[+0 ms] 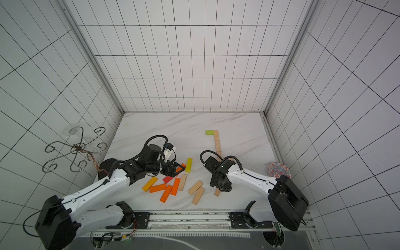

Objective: Assemble a giraffe with building blocks
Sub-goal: Pick up the building block from the center of the board.

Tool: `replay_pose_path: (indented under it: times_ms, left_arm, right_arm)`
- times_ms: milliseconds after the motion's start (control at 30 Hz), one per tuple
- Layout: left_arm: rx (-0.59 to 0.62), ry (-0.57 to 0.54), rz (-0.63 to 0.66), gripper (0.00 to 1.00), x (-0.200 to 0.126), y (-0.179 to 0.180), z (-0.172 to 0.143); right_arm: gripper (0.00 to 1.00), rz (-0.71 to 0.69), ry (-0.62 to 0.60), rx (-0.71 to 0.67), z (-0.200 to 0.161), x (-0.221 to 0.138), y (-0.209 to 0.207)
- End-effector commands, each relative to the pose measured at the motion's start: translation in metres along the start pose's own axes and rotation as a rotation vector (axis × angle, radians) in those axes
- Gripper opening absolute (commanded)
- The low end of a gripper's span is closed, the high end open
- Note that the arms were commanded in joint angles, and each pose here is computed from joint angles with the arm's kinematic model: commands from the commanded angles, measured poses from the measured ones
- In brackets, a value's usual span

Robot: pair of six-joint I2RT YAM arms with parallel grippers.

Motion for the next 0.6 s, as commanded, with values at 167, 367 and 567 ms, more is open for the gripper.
replay_pose_path:
  times_ms: [167,367,567]
  left_arm:
    - [-0.002,-0.006,-0.009,0.83,0.007,0.001,0.0]
    - [0.002,-0.006,-0.016,0.83,0.008,-0.001,0.002]
    - [0.004,-0.021,-0.04,0.83,0.008,-0.006,0.007]
  right_arm:
    - [0.49,-0.04,0.049,0.049,-0.015,0.028,-0.011]
    - [0.35,-0.05,0.05,0.073,-0.017,0.032,-0.014]
    - [0.12,-0.024,0.022,0.121,-0.01,0.024,-0.017]
Point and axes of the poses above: each gripper's point midway between its finger pads, its own x axis out along the fingers, its own y axis along the line the jaws close on, z = x × y, the point moved 6 cm from there along -x, back along the fingers, and after that the axes turned 10 degrees about -x, right-handed, at the moved point
